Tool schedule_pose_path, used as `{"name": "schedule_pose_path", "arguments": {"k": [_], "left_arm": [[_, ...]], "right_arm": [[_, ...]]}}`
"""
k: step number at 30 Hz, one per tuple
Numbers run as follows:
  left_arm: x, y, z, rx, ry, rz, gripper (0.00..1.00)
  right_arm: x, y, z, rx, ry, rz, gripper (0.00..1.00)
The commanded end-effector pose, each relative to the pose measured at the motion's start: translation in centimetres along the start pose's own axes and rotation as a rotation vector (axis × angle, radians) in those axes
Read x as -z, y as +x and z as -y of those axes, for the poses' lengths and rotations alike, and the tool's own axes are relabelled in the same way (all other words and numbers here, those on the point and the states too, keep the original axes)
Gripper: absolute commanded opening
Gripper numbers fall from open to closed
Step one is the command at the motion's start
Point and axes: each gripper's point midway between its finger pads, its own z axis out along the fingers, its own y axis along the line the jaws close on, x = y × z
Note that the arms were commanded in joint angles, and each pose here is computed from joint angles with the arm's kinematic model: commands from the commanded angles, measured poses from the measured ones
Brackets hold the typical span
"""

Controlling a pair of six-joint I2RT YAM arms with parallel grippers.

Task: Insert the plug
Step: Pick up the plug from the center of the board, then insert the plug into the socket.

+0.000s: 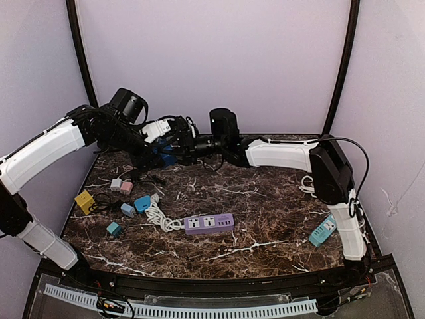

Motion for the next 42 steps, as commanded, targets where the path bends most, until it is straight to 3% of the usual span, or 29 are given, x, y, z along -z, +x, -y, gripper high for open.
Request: {"name": "schedule_pose_path", "arguments": {"k": [1,4,7,12,16,24,42], "left_arm": [[2.0,0.9,-0.9,0.07,-0.042,-0.031,0.92],[4.0,1.8,-0.1,0.074,-0.013,-0.048,0.97],[6.0,2.3,1.0,0.103,0.064,-0.025,0.98],[8.9,4.4,0.0,0.225,0.092,0.027,0.98],[8.8,7.1,-1.3,0.297,0.042,-0.016,0.98],[7.1,10.2,-2.3,0.346,-0.015,-0.105,0.98],[6.6,10.7,-2.5,0.347,-0.031,-0.12,1.0]], "right_arm": [[2.4,1.2,-2.2,0.188,-0.041,-0.096,0.0],[4.8,1.4,-0.9,0.282,0.068,-0.117,0.0],[7.2,2.7,0.3,0.507,0.214,-0.193,0.0],[10.0,6.7,1.1,0.87,0.285,-0.417,0.0],[11.4,9.4,2.9,1.012,0.337,-0.624,0.0],[11.2,15.3,6.3,1.042,0.364,-0.915,0.0],[10.4,18.7,10.6,0.995,0.423,-1.038,0.0]]}}
